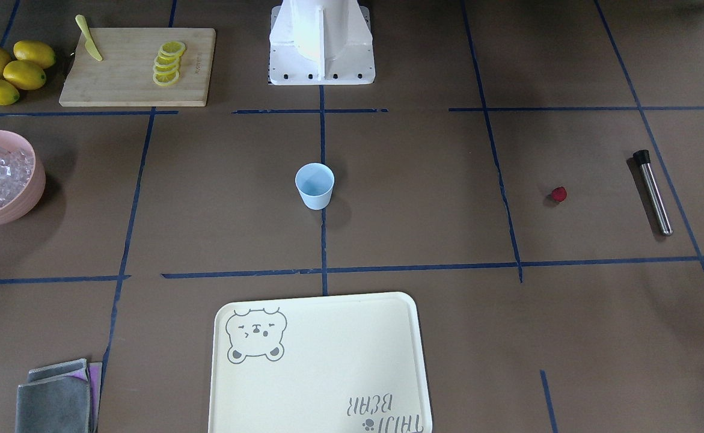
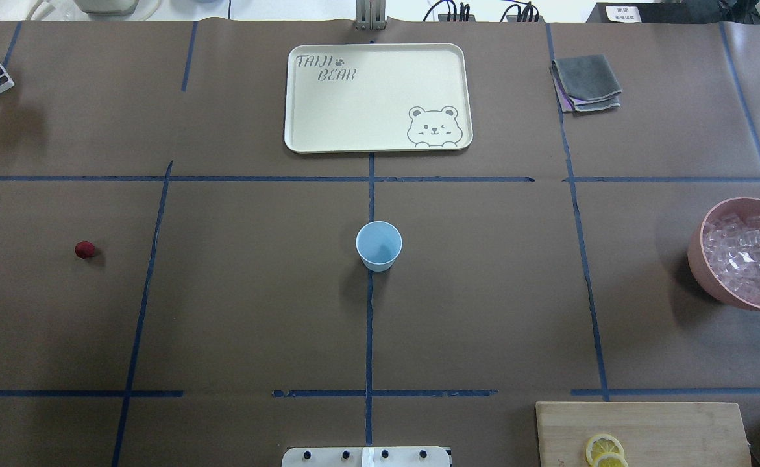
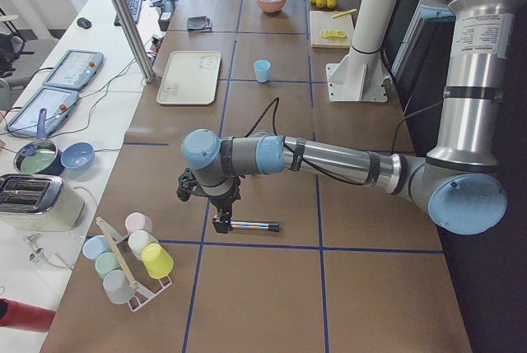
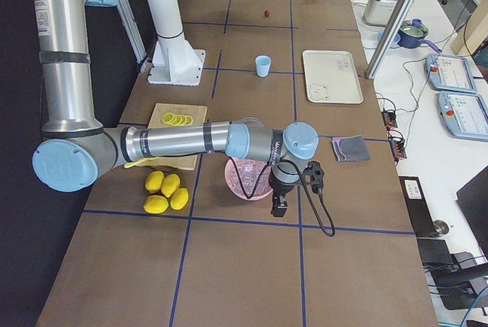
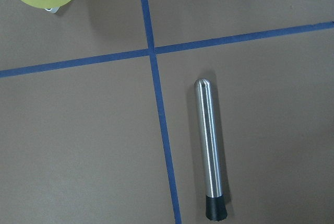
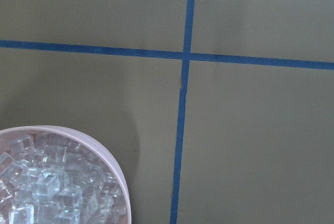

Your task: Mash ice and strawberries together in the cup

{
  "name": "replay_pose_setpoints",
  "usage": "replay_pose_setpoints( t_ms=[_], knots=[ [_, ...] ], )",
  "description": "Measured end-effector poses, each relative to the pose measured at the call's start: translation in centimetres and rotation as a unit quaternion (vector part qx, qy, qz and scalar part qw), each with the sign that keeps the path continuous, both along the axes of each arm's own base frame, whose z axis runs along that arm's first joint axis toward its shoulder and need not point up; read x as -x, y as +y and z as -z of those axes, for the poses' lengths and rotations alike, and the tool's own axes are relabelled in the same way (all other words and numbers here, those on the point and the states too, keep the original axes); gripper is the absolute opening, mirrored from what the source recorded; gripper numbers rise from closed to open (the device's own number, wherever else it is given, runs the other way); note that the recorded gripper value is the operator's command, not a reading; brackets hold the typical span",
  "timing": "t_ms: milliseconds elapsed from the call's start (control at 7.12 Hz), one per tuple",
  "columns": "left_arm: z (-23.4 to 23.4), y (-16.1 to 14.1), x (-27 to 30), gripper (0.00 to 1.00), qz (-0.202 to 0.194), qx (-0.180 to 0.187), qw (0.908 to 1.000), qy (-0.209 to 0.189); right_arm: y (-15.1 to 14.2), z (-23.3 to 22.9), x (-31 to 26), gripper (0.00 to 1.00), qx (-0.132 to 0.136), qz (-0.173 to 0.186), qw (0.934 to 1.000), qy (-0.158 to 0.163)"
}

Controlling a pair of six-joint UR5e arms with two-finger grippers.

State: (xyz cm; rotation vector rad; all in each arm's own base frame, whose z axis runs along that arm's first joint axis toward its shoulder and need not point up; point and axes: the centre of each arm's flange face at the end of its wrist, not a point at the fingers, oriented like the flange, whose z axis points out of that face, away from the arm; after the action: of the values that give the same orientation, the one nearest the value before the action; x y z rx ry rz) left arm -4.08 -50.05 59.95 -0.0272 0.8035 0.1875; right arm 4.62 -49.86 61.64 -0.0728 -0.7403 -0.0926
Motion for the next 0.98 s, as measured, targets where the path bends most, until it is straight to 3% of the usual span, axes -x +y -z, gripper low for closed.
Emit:
replay_pose_setpoints(
  t_ms=[561,982],
  knots=[
    [0.9,0.1,0.0,1.00,0.000,-0.015,0.9999,-0.001,0.9,-1.1,0.4,1.00,-0.030,0.004,0.9995,-0.003],
    [0.8,0.5,0.0,1.00,-0.001,-0.016,0.9999,0.001,0.8,-0.4,3.5,1.00,-0.075,0.030,0.9967,-0.009]
  ],
)
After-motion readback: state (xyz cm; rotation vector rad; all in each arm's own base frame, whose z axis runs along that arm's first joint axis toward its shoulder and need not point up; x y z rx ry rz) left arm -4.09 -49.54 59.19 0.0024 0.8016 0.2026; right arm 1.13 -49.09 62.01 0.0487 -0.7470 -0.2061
